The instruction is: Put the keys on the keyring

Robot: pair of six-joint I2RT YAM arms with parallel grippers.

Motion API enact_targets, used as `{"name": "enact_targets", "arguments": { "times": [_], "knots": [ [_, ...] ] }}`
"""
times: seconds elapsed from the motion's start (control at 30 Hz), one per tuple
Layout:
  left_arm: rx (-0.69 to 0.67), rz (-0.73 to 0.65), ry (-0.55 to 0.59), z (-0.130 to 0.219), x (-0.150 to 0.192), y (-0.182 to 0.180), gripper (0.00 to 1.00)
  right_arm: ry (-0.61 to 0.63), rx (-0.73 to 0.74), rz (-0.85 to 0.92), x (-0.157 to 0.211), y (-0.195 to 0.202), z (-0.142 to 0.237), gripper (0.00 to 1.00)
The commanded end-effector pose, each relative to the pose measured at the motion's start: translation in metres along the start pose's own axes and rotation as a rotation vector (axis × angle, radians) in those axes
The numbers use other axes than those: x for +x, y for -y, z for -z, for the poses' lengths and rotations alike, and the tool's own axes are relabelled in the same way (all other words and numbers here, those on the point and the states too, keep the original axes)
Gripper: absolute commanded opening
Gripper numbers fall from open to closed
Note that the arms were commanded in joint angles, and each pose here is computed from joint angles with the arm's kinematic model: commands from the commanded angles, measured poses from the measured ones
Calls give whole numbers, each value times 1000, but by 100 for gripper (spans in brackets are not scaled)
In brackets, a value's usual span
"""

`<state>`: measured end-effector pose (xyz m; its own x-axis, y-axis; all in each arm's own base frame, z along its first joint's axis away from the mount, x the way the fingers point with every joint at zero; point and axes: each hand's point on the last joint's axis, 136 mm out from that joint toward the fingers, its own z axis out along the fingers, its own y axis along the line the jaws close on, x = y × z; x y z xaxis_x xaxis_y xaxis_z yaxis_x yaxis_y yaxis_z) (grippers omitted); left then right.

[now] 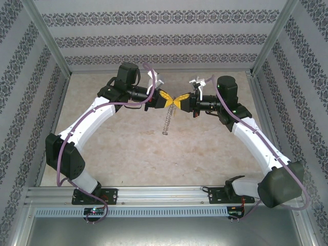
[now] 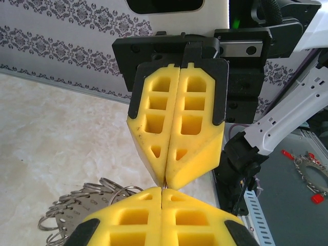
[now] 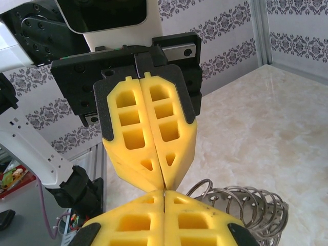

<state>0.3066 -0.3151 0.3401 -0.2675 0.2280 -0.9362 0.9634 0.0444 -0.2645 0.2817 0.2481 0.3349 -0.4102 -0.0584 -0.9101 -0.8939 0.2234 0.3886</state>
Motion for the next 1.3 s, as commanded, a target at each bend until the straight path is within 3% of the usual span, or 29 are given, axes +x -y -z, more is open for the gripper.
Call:
{"name": "enact_targets", "arguments": {
  "times": [0.0, 0.03, 0.1, 0.2, 0.43, 0.6, 0.9, 1.27],
  "knots": [
    [11, -73, 46, 1, -21, 13, 0, -12, -20, 34, -3, -7, -3, 0],
    [1, -74, 46, 1, -21, 12, 0, -15, -17, 36, -4, -7, -2, 0],
    [-14, -78, 44, 2, -21, 10, 13, -26, -8, 42, -5, -6, -2, 0],
    [-40, -99, 26, 6, -22, 10, 23, -62, 22, 51, -4, -3, -1, 0],
    [-31, -126, -33, 25, -20, 19, 34, -164, 36, 86, -7, -3, 1, 0],
    [4, -108, -102, 31, -14, 23, 34, -274, 31, 126, -13, -12, 1, 0],
    [6, -110, -119, 37, -12, 21, 33, -526, 101, 244, -18, -12, -7, 0],
    [12, -111, -99, 37, -12, 18, 29, -536, 99, 292, -24, -16, -13, 0]
  ]
}}
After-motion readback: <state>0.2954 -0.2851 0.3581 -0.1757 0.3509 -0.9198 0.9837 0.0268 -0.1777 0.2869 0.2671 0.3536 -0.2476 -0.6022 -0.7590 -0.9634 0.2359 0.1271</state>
